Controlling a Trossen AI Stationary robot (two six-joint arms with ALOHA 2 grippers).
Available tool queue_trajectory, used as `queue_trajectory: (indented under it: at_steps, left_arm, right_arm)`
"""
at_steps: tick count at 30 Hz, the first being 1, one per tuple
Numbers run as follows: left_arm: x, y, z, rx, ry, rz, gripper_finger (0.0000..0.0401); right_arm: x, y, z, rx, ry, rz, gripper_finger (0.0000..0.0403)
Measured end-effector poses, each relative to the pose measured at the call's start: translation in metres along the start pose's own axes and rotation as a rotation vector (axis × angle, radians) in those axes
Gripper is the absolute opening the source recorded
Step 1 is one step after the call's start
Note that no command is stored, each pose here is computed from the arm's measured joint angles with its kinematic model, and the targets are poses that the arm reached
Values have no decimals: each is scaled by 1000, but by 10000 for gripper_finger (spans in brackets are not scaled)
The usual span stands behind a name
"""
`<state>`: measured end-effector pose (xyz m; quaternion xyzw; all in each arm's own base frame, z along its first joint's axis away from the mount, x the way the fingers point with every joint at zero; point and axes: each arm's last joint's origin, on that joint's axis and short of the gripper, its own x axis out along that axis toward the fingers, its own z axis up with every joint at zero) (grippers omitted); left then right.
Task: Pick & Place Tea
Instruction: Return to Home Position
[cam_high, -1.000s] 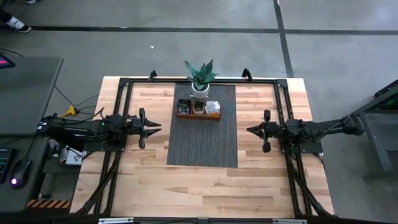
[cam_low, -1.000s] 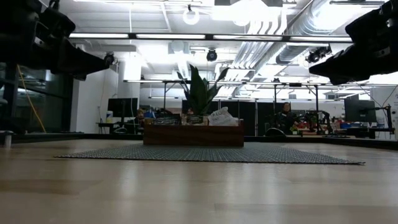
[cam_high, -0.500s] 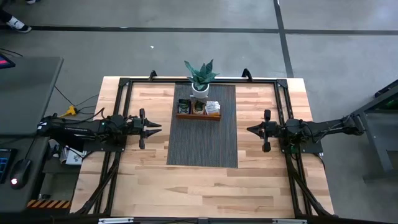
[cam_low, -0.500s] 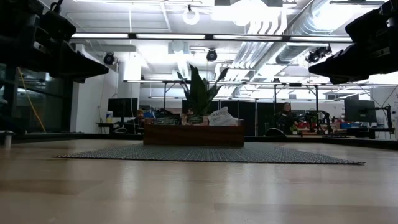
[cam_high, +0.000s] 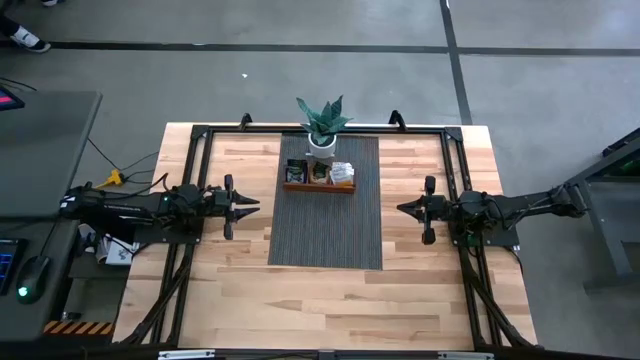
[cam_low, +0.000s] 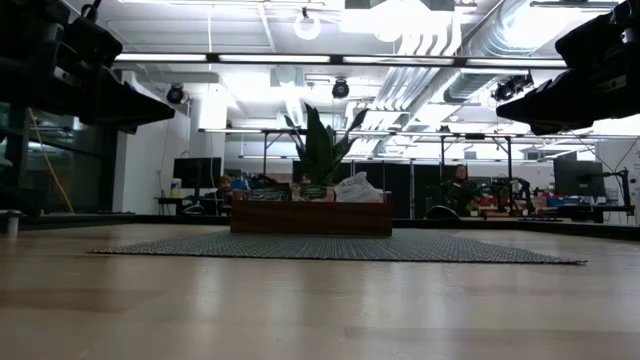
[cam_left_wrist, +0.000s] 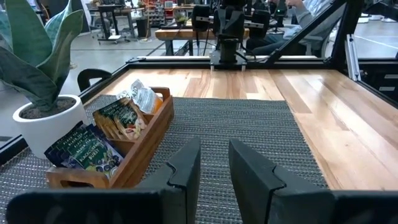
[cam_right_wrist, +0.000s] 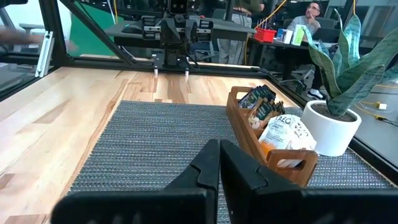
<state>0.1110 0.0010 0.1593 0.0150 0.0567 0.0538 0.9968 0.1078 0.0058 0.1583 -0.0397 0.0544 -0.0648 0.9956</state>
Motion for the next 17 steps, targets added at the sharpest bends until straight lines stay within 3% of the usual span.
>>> queue_trajectory:
  at_steps: [17]
  left_arm:
    - [0, 0, 0, 0, 0, 0, 82]
  right_arm:
    - [0, 0, 0, 1, -2, 1, 8]
